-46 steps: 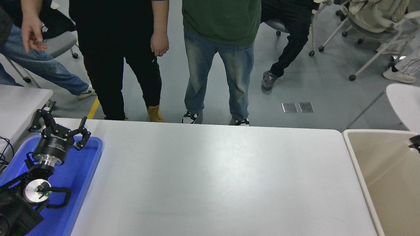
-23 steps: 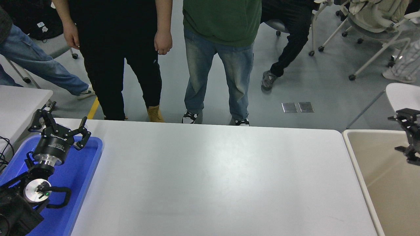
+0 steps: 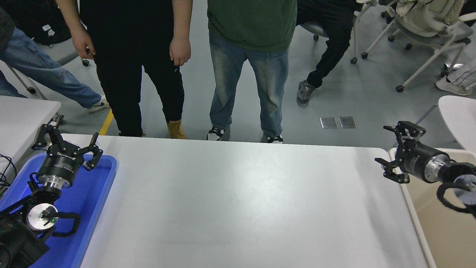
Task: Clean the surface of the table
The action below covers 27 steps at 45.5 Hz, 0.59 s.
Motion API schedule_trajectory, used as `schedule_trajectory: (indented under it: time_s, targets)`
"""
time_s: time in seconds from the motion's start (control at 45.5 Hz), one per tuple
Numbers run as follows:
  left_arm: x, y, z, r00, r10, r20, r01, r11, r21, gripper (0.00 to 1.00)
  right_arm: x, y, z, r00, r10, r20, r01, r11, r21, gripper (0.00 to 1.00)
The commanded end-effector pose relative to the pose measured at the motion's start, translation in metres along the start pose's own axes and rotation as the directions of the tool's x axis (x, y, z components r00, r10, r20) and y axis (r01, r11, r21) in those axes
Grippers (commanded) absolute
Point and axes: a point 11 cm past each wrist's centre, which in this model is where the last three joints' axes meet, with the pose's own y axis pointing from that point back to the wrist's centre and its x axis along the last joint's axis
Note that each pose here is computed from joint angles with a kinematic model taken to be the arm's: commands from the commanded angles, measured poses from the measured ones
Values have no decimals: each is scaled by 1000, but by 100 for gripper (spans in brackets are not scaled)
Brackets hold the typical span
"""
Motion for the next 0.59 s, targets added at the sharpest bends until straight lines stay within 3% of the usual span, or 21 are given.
schedule_trajectory:
  time_s: [0.0, 0.571]
  targets:
    - [0, 0, 0, 1000, -1, -1, 1, 1000, 0, 100, -26, -10, 18, 994, -64, 91, 57, 995, 80, 100]
    - [0, 1, 0, 1000, 1, 0, -1, 1000, 1, 100, -33, -13, 18, 988, -84, 131, 69, 991, 111, 100]
